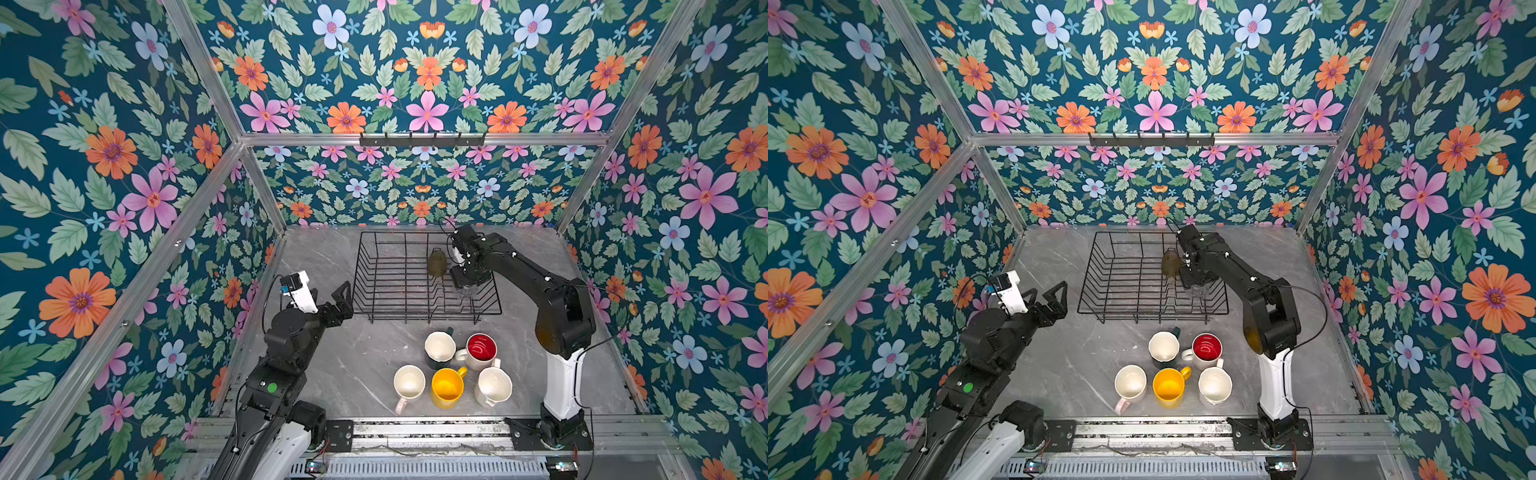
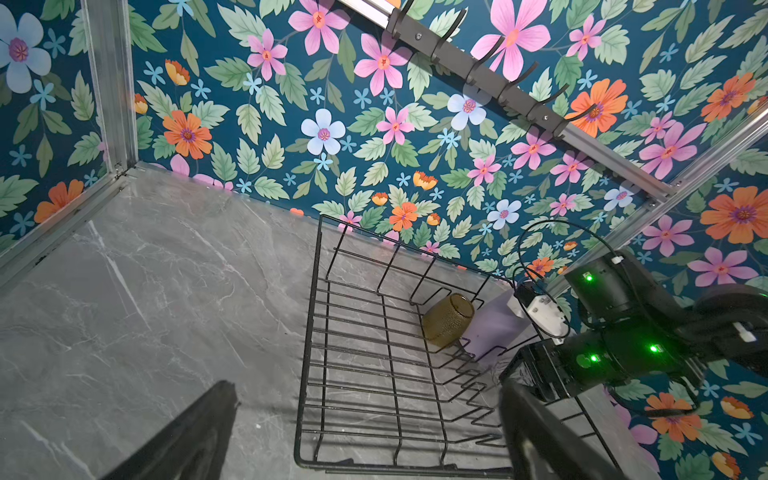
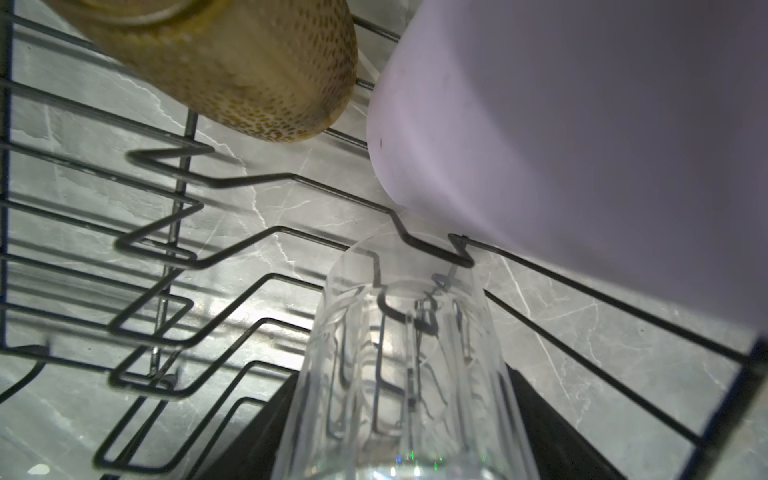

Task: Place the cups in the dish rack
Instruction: 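Set the clear tumbler upside down between tines and open the right gripper, then reach the left gripper down to the pink mug while right withdraws, then close the left gripper on the pink mug's rim, then lift the pink mug above the rack while the right gripper approaches, then grasp the pink mug's closed end with the right gripper, holding with left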

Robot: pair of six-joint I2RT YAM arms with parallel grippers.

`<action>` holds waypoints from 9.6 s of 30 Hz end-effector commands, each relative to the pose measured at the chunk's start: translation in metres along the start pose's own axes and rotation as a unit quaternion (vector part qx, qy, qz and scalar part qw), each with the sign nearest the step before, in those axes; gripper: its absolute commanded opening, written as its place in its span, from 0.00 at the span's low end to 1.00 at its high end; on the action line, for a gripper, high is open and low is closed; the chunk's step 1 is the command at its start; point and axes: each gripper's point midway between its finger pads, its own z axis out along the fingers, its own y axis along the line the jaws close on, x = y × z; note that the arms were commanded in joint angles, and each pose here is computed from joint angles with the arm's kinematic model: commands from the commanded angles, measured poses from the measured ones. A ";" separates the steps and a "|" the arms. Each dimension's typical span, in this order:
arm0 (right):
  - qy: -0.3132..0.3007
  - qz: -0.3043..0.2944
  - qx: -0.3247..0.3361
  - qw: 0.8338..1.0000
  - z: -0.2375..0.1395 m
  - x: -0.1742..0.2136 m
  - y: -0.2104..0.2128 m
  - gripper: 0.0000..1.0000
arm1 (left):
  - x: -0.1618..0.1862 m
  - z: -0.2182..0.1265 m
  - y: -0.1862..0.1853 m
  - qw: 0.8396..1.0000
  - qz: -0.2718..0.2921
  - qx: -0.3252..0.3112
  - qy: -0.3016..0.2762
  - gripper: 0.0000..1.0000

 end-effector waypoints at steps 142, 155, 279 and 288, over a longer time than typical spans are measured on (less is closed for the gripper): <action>-0.209 0.109 -0.168 0.957 -0.133 0.065 0.015 0.87 | 0.279 -0.055 -0.049 0.833 0.201 0.014 0.515 0.04; -0.217 0.109 -0.186 0.952 -0.141 0.062 0.020 0.87 | 0.215 -0.050 -0.060 0.876 0.206 0.028 0.435 0.00; -0.195 -0.011 -0.620 0.760 -0.259 0.050 0.184 0.00 | 0.027 0.015 -0.180 0.864 -0.010 0.487 0.125 0.00; -0.219 0.014 -0.597 0.772 -0.261 0.043 0.170 0.00 | 0.027 0.017 -0.175 0.868 -0.013 0.479 0.130 0.04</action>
